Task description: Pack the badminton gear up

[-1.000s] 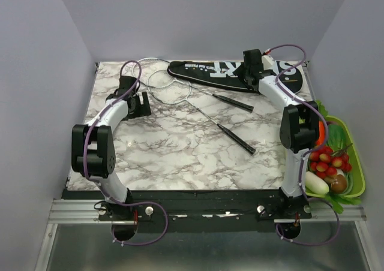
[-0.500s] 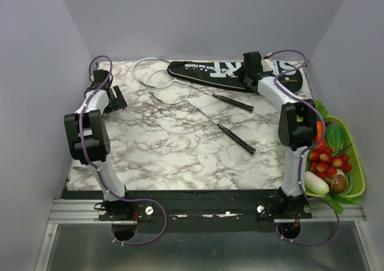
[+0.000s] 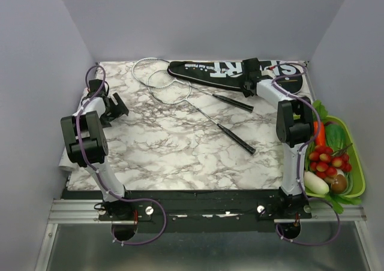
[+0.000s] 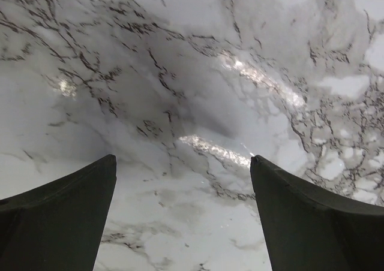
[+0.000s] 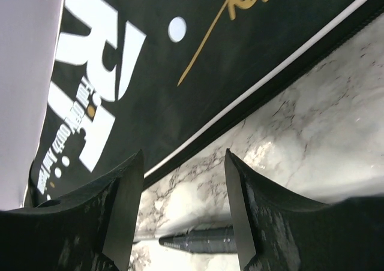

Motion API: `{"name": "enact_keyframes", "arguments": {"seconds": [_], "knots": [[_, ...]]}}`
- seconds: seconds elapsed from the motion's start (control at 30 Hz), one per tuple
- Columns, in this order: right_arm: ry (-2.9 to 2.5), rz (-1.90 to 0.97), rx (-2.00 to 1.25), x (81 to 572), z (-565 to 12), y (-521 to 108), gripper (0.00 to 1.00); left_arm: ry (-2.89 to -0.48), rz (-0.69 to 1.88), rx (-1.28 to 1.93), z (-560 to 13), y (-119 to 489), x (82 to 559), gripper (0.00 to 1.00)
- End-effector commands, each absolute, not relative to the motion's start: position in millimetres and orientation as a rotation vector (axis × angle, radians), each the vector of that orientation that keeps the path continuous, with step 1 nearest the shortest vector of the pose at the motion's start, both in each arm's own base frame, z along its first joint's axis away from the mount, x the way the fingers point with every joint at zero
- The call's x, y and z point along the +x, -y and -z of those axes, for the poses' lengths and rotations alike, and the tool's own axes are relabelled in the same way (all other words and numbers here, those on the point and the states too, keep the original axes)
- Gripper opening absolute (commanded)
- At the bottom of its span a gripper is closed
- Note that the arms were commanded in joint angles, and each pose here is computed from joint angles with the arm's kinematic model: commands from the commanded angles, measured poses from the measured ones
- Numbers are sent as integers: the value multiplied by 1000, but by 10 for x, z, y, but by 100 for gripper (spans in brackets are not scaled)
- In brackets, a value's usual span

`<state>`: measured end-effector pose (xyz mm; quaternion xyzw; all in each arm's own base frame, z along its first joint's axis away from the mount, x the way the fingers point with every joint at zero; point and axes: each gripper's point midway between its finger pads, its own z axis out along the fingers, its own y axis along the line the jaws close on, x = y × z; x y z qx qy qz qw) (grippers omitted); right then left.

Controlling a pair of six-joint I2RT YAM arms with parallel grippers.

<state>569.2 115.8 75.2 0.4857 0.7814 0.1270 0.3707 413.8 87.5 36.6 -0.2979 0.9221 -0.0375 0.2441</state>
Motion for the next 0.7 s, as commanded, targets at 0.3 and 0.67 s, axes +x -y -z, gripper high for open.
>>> {"name": "enact_keyframes", "arguments": {"seconds": [0.3, 0.67], "knots": [[-1935, -253, 1474, 5881, -280, -850, 59, -2446, 355, -452, -1213, 355, 4103, 98], [-1904, -312, 1553, 6041, -222, -858, 8, -2439, 416, -298, -1425, 650, 3645, 98]]}}
